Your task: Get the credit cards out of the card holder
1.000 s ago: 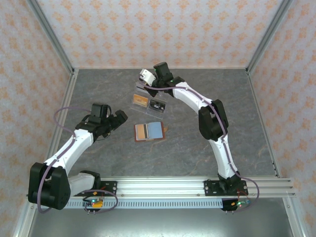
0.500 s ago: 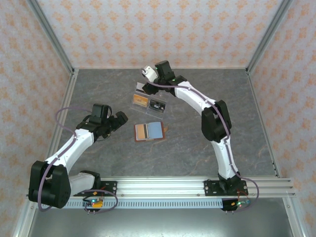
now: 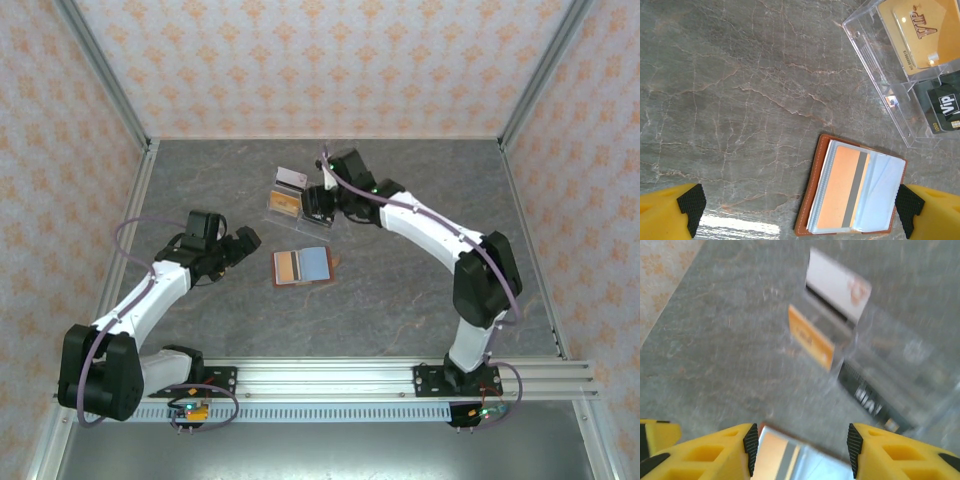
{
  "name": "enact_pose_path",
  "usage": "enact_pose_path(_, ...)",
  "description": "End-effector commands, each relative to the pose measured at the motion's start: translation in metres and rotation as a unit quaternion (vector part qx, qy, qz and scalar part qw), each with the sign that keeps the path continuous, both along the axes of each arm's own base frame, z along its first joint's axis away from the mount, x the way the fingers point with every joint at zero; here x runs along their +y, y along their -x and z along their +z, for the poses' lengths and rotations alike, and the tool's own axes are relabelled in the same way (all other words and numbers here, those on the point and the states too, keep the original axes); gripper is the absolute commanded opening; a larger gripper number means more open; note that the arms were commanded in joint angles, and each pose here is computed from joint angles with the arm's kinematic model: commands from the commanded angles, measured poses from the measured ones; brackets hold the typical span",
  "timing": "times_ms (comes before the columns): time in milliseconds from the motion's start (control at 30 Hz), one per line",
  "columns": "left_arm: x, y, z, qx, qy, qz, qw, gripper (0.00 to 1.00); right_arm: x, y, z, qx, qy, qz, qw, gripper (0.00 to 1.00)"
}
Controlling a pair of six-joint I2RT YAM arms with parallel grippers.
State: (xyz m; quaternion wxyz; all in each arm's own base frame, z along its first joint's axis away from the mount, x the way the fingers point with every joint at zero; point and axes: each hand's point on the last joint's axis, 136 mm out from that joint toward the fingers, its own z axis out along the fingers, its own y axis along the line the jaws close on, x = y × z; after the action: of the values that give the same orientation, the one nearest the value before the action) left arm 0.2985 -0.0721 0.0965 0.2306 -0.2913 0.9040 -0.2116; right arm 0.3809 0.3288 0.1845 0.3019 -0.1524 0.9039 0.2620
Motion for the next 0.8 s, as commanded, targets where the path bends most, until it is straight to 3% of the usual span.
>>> enact_pose_path(0,-0.008,0.000,-0.004,0.001,0.005,-0.022,1.000,1.00,0.000,0.025,-0.027,0.082,-0.024,-0.057,0.995,0.52)
enact_pose_path(267,-0.032,0.002,-0.011,0.013,0.006,-0.057,0.998,0.92,0.032,0.067,-0.088,0.209,-0.065,-0.058,0.974,0.47)
enact_pose_path(467,-0.052,-0.001,-0.021,0.021,0.018,-0.076,0.997,0.69,0.044,0.071,-0.109,0.244,-0.075,-0.066,0.965,0.41)
enact_pose_path(767,-0.069,-0.008,-0.032,0.031,0.024,-0.091,0.995,0.48,0.045,0.065,-0.133,0.266,-0.060,-0.090,0.958,0.31)
